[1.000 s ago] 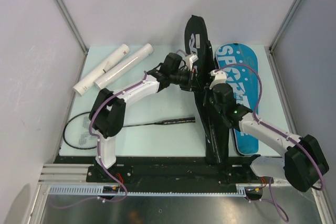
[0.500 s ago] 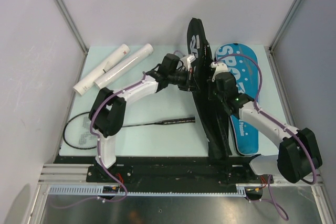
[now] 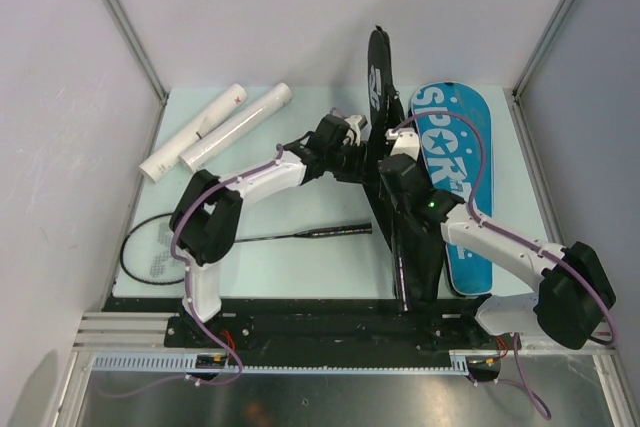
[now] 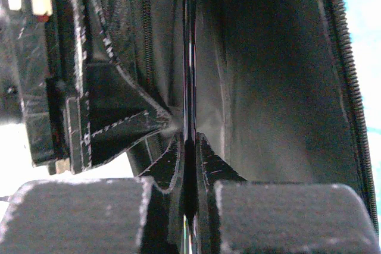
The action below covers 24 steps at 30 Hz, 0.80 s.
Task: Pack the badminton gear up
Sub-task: Place the racket in the racket bag.
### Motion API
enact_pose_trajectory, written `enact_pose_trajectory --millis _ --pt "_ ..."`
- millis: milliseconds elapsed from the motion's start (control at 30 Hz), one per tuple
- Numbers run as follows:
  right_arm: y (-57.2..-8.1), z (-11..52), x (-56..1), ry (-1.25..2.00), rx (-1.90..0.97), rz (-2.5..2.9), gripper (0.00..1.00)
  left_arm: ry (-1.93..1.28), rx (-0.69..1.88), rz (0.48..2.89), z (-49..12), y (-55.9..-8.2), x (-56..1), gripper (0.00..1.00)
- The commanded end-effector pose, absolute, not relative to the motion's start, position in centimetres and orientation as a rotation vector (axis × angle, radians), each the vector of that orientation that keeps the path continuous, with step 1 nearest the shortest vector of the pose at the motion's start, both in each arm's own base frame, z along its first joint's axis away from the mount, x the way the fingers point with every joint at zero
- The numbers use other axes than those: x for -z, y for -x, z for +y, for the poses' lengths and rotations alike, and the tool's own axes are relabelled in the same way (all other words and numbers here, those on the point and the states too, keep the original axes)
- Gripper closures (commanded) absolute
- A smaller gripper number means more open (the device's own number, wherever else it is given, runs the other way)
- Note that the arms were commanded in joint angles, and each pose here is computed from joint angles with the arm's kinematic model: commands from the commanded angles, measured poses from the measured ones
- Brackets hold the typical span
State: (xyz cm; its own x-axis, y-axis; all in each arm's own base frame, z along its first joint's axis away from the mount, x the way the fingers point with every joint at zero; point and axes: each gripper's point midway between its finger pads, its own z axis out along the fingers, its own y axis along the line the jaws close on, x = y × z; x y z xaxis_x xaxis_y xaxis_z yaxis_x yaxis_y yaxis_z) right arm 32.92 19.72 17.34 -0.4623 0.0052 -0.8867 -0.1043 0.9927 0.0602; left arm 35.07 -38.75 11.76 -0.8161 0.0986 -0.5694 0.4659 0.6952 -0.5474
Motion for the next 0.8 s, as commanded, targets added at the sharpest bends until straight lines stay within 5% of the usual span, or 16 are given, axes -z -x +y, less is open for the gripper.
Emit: enact_pose_trajectory --millis 0,200,267,300,367,767 --pt "-35.0 18.8 -25.1 -0.168 -0.165 1.818 1.0 -0.364 0.799 2.336 -37.3 -35.3 -14.5 0.51" --pt "-35.3 19.5 -25.3 -0.158 -0.161 1.814 1.0 -0.412 0.827 2.323 -39.1 -33.3 -15.4 0.49" --pt "-35.3 19.6 -25.5 -0.141 -0.166 1.812 1.0 -0.467 0.853 2.323 -39.9 -32.9 -15.3 0.61" --pt "-35.4 19.7 -25.6 -0.127 -0.165 1.809 1.0 -0.491 0.85 2.323 -40.0 -32.9 -15.3 0.82" --pt "-35.7 20.0 -25.7 -0.03 -0.175 1.814 1.0 -0.566 0.835 2.328 -39.9 -32.7 -15.4 1.0" --pt "-38.4 16.9 -26.2 0.3 -0.139 1.793 1.0 -0.883 1.195 2.306 -39.0 -29.1 -15.5 1.0"
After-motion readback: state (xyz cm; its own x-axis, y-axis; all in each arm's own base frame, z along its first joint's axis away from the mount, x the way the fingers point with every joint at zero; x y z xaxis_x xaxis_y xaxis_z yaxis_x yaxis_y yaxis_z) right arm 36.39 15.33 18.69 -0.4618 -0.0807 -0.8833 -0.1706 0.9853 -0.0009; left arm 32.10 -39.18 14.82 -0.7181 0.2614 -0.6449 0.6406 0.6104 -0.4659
